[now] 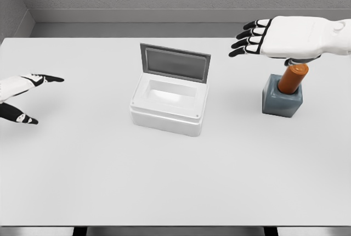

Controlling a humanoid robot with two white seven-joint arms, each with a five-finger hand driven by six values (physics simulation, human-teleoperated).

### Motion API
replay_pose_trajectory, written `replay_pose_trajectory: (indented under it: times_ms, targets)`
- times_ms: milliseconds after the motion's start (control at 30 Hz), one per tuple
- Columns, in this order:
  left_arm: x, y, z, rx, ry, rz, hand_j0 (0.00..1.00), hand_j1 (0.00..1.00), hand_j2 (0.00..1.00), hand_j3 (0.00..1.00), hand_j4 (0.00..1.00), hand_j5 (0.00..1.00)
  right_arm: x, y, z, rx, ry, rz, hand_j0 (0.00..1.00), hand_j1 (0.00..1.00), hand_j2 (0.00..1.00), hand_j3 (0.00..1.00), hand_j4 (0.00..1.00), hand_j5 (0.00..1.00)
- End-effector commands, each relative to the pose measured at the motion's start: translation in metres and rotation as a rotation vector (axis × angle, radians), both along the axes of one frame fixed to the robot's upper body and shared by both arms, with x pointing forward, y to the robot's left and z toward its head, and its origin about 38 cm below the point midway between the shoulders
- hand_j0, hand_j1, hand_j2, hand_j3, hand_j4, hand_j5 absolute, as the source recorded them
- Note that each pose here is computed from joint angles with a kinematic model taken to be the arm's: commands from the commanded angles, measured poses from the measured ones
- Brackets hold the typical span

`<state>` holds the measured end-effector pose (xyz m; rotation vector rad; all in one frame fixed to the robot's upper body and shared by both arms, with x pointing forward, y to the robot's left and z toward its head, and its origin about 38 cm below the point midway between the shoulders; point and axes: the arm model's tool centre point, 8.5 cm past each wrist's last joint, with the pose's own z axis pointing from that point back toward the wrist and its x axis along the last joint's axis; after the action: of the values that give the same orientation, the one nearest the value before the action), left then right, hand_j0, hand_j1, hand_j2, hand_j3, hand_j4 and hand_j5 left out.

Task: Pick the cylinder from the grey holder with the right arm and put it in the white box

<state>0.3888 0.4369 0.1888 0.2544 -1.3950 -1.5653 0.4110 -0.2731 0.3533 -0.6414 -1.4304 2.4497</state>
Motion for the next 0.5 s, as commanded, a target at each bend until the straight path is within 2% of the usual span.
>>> replay_pose_trajectory:
  times_ms: [0, 100, 167, 233, 267, 300, 333, 367, 400, 467]
  targets:
    - [-0.001, 0.0, -0.005, 0.014, 0.013, -0.004, 1.0, 1.0, 1.0, 1.0, 1.0, 1.0, -0.001, -0.001, 0.001, 0.002, -0.001, -0.001, 1.0, 1.0, 1.0, 1.0, 1.0, 1.0]
    - [-0.003, -0.006, -0.013, 0.01, 0.037, -0.02, 1.0, 1.0, 1.0, 1.0, 1.0, 1.0, -0.002, -0.003, 0.005, 0.0, -0.007, -0.005, 1.0, 1.0, 1.0, 1.0, 1.0, 1.0]
    - [-0.001, -0.023, -0.016, 0.008, 0.052, -0.069, 1.0, 1.0, 1.0, 1.0, 1.0, 1.0, -0.003, -0.027, 0.009, -0.028, -0.01, -0.064, 1.0, 1.0, 1.0, 1.0, 1.0, 1.0]
    - [-0.001, -0.04, -0.012, -0.076, 0.059, -0.1, 1.0, 1.0, 1.0, 1.0, 1.0, 1.0, -0.008, -0.05, 0.009, -0.061, -0.001, -0.122, 1.0, 1.0, 1.0, 1.0, 1.0, 1.0]
    - [-0.002, -0.044, -0.011, -0.086, 0.073, -0.114, 1.0, 1.0, 1.0, 1.0, 1.0, 1.0, -0.007, -0.06, 0.009, -0.063, 0.004, -0.15, 1.0, 1.0, 1.0, 1.0, 1.0, 1.0]
    - [-0.005, -0.044, -0.011, -0.127, 0.15, -0.143, 1.0, 1.0, 1.0, 1.0, 1.0, 1.0, -0.006, -0.063, 0.01, -0.063, 0.004, -0.16, 1.0, 1.0, 1.0, 1.0, 1.0, 1.0]
    - [0.001, -0.062, -0.008, -0.222, 0.182, -0.189, 1.0, 1.0, 1.0, 1.0, 1.0, 1.0, -0.007, -0.069, 0.009, -0.072, 0.007, -0.174, 1.0, 1.0, 1.0, 1.0, 1.0, 1.0]
    - [0.008, -0.071, -0.011, -0.287, 0.178, -0.185, 1.0, 1.0, 1.0, 1.0, 1.0, 1.0, -0.009, -0.075, 0.012, -0.081, 0.005, -0.188, 1.0, 1.0, 1.0, 1.0, 1.0, 1.0]
    - [0.013, -0.061, -0.008, -0.323, 0.177, -0.148, 1.0, 1.0, 1.0, 1.0, 1.0, 1.0, -0.009, -0.075, 0.01, -0.083, 0.009, -0.189, 1.0, 1.0, 1.0, 1.0, 1.0, 1.0]
    - [0.014, -0.036, 0.009, -0.491, 0.179, -0.067, 1.0, 1.0, 1.0, 1.0, 1.0, 1.0, -0.009, -0.076, -0.003, -0.093, 0.038, -0.191, 1.0, 1.0, 1.0, 1.0, 1.0, 1.0]
